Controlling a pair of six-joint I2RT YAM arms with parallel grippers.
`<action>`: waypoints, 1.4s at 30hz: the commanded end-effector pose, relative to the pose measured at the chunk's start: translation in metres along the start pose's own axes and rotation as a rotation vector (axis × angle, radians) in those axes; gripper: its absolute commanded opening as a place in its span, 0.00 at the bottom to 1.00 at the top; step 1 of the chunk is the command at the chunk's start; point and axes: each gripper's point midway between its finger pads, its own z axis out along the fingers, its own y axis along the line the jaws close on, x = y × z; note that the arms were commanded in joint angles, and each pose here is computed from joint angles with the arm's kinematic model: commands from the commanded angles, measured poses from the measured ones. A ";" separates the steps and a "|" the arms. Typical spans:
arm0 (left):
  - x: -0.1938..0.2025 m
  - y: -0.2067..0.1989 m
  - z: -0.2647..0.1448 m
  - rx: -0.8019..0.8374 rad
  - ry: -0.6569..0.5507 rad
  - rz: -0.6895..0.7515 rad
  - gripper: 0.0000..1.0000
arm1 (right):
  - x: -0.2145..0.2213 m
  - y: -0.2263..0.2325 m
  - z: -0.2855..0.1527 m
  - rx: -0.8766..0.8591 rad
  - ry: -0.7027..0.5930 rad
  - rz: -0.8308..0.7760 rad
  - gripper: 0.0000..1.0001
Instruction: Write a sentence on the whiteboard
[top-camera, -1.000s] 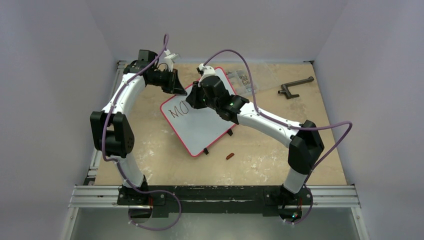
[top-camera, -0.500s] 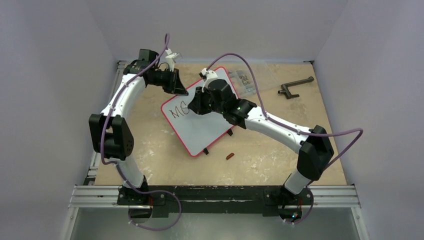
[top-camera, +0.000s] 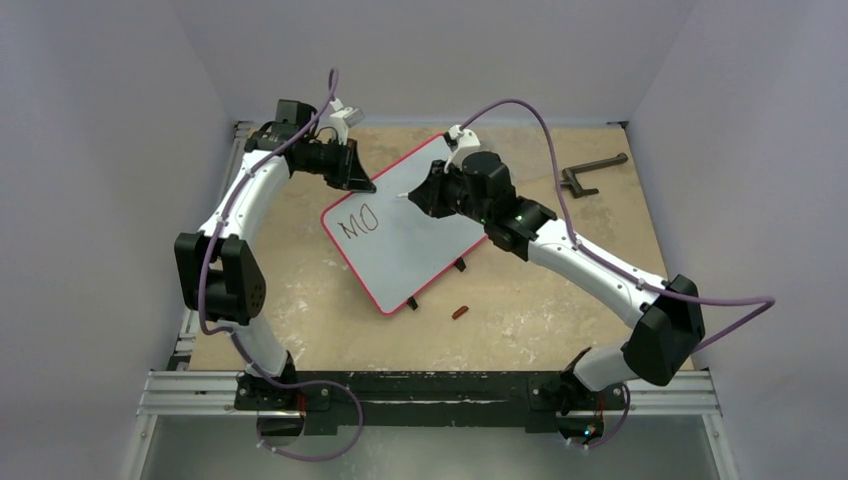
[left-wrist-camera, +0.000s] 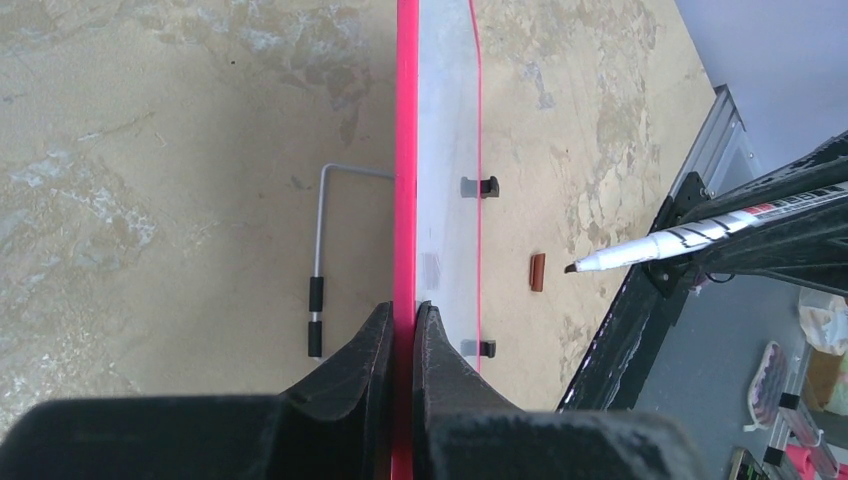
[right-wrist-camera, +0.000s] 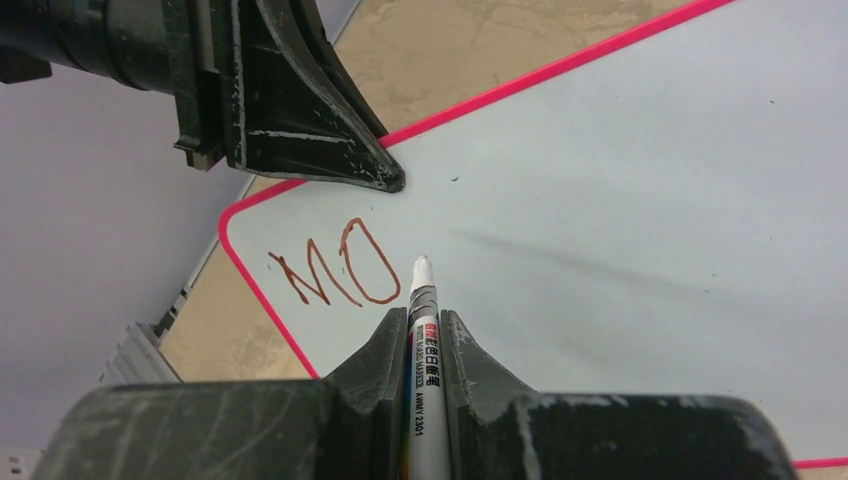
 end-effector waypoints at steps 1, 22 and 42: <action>0.013 0.003 -0.006 -0.076 0.037 0.081 0.00 | -0.006 0.009 0.001 -0.057 -0.033 -0.045 0.00; 0.012 0.002 -0.008 -0.094 0.034 0.086 0.00 | -0.014 0.017 0.006 -0.092 -0.047 -0.048 0.00; 0.014 -0.002 -0.009 -0.102 0.034 0.095 0.00 | -0.006 0.047 0.031 -0.222 -0.020 -0.032 0.00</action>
